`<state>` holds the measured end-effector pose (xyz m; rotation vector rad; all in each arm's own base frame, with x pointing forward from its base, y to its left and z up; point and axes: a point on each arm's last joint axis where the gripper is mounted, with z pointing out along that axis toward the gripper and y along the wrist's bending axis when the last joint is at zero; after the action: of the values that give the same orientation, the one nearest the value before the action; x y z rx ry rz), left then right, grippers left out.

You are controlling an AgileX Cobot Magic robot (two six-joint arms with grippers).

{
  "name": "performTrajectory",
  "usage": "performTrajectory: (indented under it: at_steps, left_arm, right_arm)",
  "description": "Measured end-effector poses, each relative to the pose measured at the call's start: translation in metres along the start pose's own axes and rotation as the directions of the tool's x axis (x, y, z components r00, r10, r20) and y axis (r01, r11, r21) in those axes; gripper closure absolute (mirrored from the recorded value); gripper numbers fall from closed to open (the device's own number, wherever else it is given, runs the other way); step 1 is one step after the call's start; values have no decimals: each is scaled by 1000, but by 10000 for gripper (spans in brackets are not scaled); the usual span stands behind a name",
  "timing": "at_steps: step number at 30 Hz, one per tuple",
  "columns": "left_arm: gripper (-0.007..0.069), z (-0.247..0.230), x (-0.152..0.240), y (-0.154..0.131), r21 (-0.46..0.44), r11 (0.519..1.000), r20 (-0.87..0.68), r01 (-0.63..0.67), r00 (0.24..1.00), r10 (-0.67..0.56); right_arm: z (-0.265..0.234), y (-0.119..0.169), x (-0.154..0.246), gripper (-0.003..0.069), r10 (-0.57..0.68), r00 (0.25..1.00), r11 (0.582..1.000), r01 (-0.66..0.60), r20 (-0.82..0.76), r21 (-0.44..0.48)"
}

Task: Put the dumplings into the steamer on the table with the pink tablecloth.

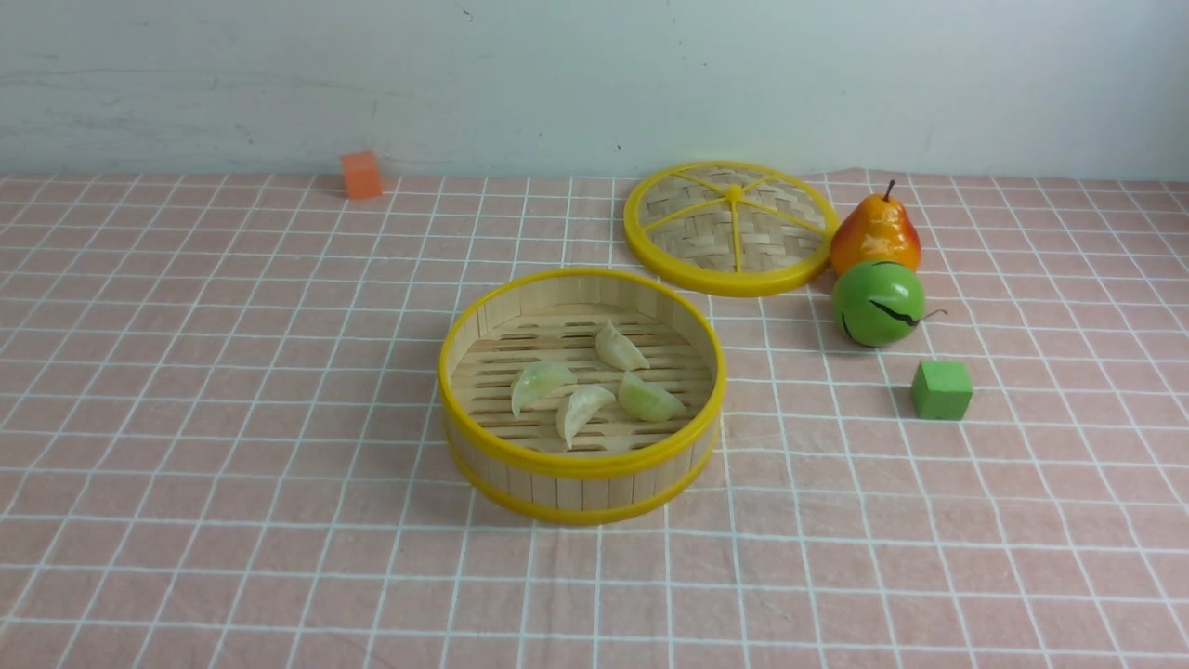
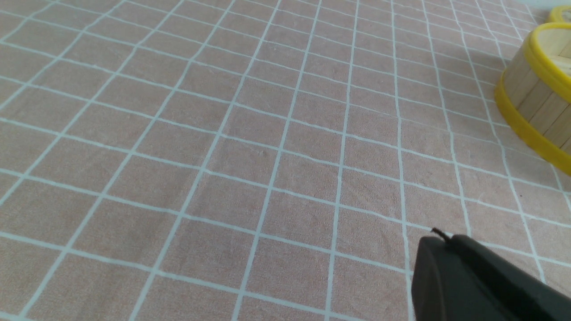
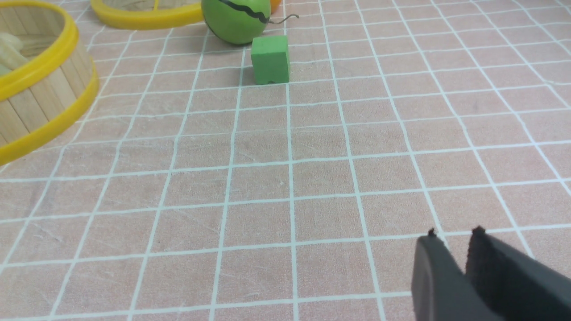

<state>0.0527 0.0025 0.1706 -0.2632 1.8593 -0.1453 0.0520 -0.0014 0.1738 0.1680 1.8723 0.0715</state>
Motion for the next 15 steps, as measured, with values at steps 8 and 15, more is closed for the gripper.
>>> performTrajectory:
  at_steps: [8,15]
  left_arm:
    - [638,0,0,0,0,1000,0,0,1000,0]
    - [636,0,0,0,0,1000,0,0,1000,0]
  right_arm:
    - [0,0,0,534,0,1000,1000,0,0,0]
    - [0,0,0,529,0,1000,1000,0,0,0]
